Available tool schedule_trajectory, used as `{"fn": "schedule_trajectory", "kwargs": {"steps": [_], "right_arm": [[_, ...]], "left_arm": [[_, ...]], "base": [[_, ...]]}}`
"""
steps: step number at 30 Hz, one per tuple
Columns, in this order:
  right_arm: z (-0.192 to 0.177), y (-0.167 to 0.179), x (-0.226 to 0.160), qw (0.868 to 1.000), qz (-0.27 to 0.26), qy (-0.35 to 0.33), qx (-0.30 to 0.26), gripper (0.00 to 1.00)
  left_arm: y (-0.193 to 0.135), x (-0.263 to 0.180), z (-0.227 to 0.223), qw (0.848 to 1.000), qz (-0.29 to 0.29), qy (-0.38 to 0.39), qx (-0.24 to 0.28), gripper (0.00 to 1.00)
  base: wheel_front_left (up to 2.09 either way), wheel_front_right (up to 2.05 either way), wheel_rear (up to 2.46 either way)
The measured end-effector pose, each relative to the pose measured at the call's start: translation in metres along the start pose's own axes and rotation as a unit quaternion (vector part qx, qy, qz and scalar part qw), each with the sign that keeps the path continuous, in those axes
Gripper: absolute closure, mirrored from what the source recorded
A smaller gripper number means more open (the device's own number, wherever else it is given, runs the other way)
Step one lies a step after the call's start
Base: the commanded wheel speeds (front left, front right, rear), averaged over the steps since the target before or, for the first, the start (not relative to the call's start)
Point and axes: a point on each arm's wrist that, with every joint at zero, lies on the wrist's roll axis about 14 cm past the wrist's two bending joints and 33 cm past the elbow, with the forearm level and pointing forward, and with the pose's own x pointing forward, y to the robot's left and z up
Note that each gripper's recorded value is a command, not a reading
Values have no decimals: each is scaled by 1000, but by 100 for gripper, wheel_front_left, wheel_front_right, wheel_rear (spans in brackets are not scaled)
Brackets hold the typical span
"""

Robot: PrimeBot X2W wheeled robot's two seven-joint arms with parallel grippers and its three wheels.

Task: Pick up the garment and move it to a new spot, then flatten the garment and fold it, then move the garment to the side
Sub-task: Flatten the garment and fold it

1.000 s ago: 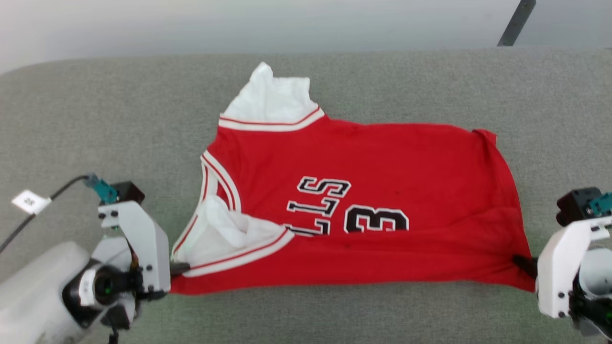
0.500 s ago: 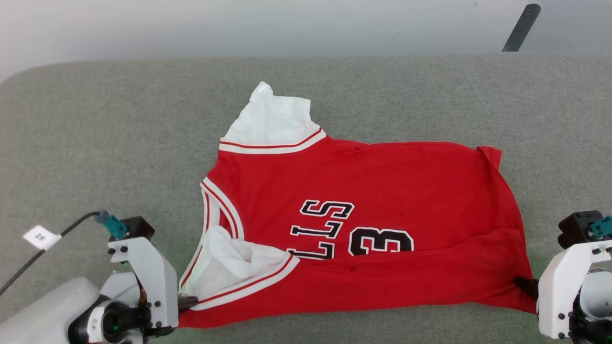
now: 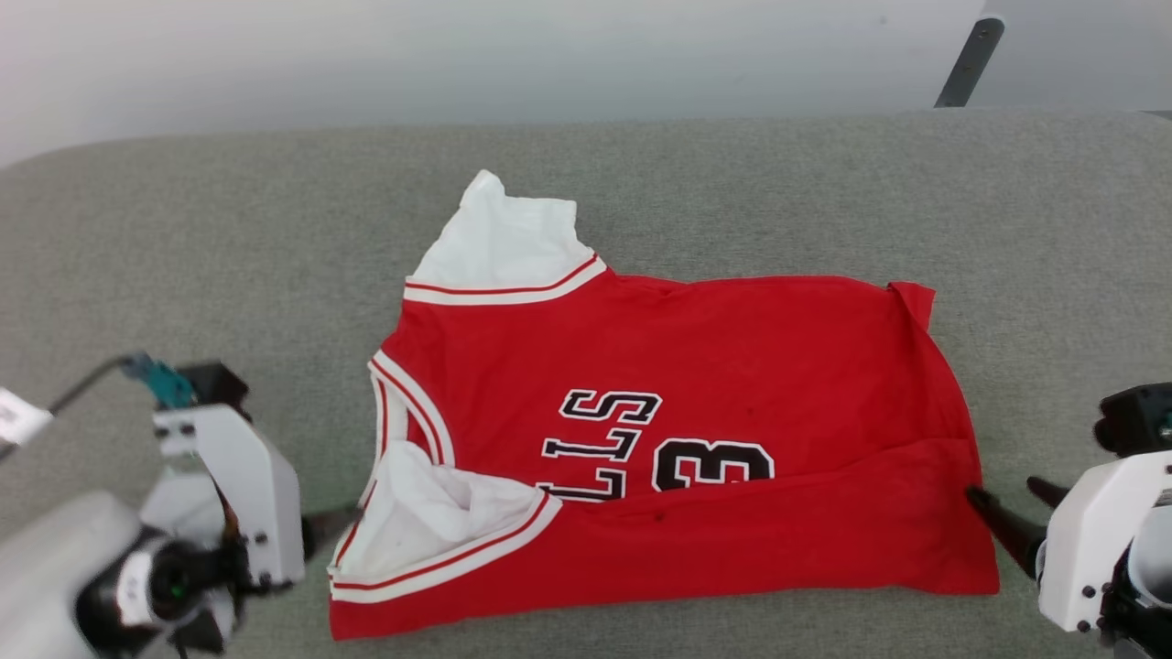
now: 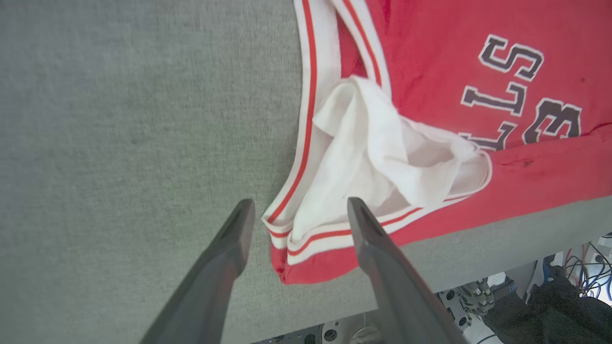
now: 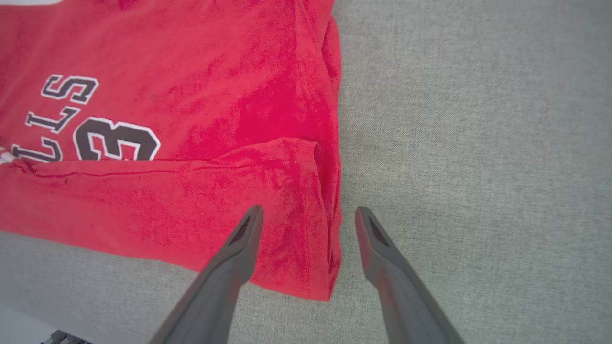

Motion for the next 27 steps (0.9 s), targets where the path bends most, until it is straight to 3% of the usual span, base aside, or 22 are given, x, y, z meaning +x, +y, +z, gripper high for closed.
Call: {"fn": "schedule_trajectory", "kwargs": {"steps": [8, 13, 19, 24, 27], "right_arm": [[46, 4, -17, 990, -6, -143, -15, 0], [82, 3, -34, 966, -21, -255, -37, 0], [114, -2, -58, 924, -49, -373, -67, 0], [123, -12, -68, 899, -71, -428, -65, 0], [120, -19, -67, 894, -84, -436, -57, 0]], "left_arm": [[-21, -21, 85, 990, -14, -123, 70, 0], [-41, -24, 138, 972, -31, -200, 117, 0], [-62, -7, 181, 958, -47, -241, 150, 0], [-75, 16, 205, 952, -61, -248, 169, 0], [-82, 35, 214, 953, -67, -238, 176, 0]], "base": [[0, 0, 0], [0, 0, 0], [0, 0, 0], [0, 0, 0], [0, 0, 0]]}}
